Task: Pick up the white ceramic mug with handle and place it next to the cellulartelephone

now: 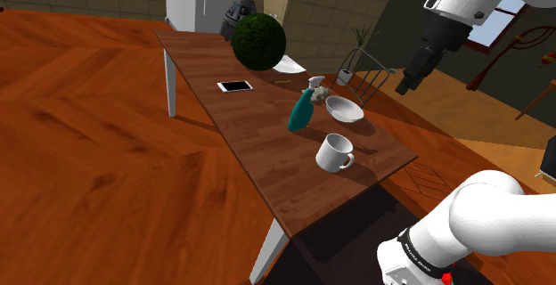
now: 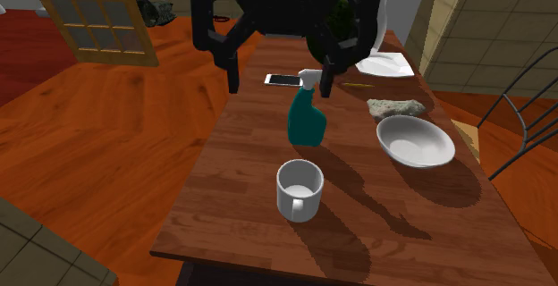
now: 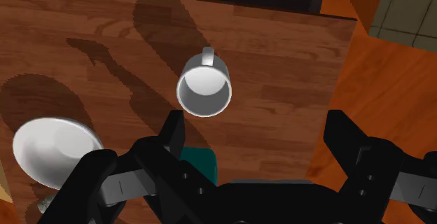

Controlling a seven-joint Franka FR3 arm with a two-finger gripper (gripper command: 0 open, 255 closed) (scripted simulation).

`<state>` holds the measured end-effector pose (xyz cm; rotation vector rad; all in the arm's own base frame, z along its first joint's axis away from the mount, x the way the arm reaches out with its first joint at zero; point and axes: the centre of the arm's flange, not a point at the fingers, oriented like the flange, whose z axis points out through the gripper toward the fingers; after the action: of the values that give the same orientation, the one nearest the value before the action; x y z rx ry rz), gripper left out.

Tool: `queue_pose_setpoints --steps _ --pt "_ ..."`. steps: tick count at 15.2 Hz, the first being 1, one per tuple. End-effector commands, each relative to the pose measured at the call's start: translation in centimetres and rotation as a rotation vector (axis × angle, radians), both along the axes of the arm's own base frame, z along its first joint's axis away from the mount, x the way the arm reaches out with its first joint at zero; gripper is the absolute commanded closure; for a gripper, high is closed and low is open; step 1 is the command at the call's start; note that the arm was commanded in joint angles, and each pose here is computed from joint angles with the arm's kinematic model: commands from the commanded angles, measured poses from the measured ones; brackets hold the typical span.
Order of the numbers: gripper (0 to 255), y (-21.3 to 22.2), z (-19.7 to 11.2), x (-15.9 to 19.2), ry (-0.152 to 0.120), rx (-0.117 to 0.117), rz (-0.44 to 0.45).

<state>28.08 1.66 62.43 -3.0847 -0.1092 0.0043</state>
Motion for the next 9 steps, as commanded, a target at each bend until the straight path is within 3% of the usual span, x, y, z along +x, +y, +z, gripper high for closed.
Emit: queue_pose_setpoints --steps 1,9 --pt "0 0.0 0.0 0.0 0.000 0.000 0.000" --pt "0 -2.8 -9.6 2.9 -0.020 -0.012 0.000"
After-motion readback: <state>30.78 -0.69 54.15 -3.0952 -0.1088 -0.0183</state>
